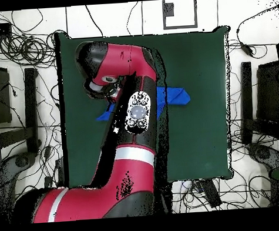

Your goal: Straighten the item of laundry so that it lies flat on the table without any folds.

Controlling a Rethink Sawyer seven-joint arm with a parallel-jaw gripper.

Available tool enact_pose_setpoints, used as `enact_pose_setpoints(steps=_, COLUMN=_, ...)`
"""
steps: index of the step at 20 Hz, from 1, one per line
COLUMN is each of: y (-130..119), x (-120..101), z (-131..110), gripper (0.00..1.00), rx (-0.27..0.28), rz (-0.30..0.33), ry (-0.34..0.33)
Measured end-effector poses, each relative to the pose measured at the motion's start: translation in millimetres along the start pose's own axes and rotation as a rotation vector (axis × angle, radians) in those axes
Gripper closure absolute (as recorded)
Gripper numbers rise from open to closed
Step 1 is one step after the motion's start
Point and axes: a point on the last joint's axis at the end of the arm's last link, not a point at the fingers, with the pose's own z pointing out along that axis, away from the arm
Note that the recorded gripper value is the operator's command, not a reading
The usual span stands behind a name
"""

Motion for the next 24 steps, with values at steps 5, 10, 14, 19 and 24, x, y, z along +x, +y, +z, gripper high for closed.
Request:
enact_pose_setpoints(steps=5, y=1.4, x=-2.1, z=-6.7, gripper=1.00, rx=-0.003, rz=-0.002, ry=-0.014)
enact_pose_setpoints(steps=10, y=-0.3, x=-1.5, z=-8.3, gripper=1.00, rx=0.009, rz=0.002, ry=-0.024)
enact_pose_setpoints(steps=14, y=-3.7, x=-1.3, z=-10.7, gripper=1.00, rx=0.043, rz=0.006, ry=-0.072)
enact_pose_setpoints(steps=19, y=-3.6, x=-5.9, z=-18.9, gripper=1.00, rx=0.058, rz=0.007, ry=-0.180)
enact_pose_setpoints(steps=24, y=-0.1, x=-12.8, z=-33.2, gripper=1.00, rx=0.051, rz=0.004, ry=-0.320)
